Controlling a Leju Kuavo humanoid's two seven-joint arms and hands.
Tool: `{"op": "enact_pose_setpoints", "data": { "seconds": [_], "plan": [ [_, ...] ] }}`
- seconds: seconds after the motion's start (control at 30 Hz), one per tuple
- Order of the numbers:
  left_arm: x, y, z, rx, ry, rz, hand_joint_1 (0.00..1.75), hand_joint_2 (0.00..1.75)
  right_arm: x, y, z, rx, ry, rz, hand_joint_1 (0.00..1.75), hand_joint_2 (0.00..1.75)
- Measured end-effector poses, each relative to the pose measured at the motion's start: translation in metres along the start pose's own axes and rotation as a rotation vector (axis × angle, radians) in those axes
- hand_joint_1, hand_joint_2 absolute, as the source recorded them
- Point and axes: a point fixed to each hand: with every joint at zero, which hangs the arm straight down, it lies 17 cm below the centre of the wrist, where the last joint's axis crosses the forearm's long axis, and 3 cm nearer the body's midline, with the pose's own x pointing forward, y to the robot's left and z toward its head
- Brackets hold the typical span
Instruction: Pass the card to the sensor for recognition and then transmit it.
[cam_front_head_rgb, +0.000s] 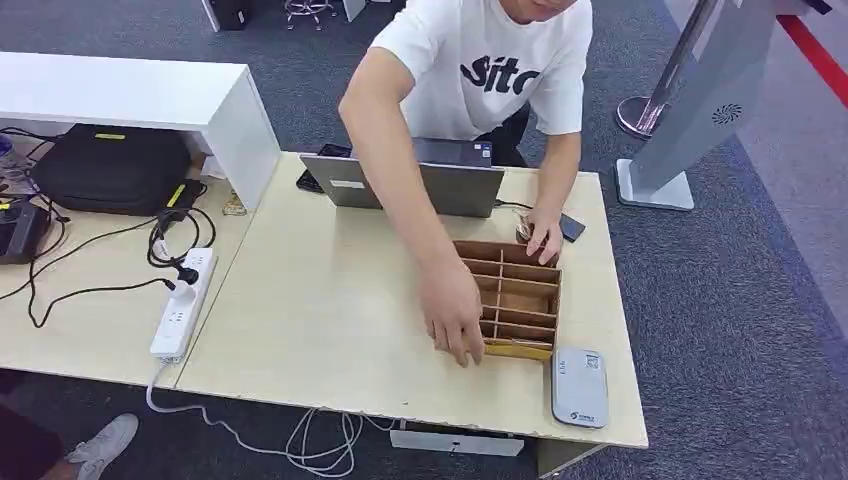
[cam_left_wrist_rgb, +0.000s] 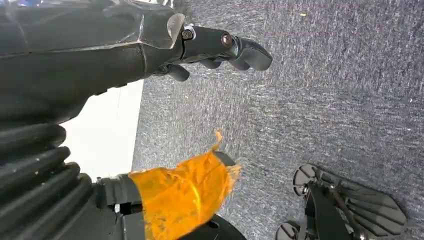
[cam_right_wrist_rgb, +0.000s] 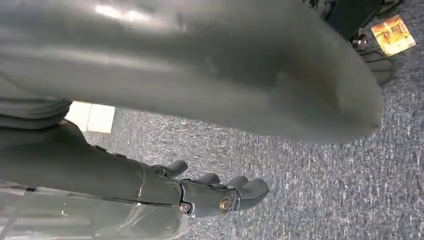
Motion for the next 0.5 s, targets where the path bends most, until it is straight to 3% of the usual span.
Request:
{"op": "enact_pose_setpoints", "data": {
  "seconds": [0.1, 0.13, 0.17, 0.5],
  "plan": [
    [0.000, 0.000, 0.000, -0.002, 0.001, 0.002, 0.00, 1.75, 0.000, 0.000, 0.000, 0.001, -0.002, 0.004, 0.00, 0.00],
    [0.000, 0.000, 0.000, -0.002, 0.001, 0.002, 0.00, 1.75, 0.000, 0.000, 0.000, 0.001, -0.001, 0.005, 0.00, 1.75],
    [0.000, 0.000, 0.000, -0.002, 0.001, 0.001, 0.00, 0.00, -0.001, 0.000, 0.000, 0.001, 0.003, 0.005, 0.00, 1.75],
    [0.003, 0.002, -0.001, -0.004, -0.012, 0.002, 0.00, 0.00, -0.011, 0.000, 0.000, 0.001, 0.064, 0.017, 0.00, 1.75]
  ]
}}
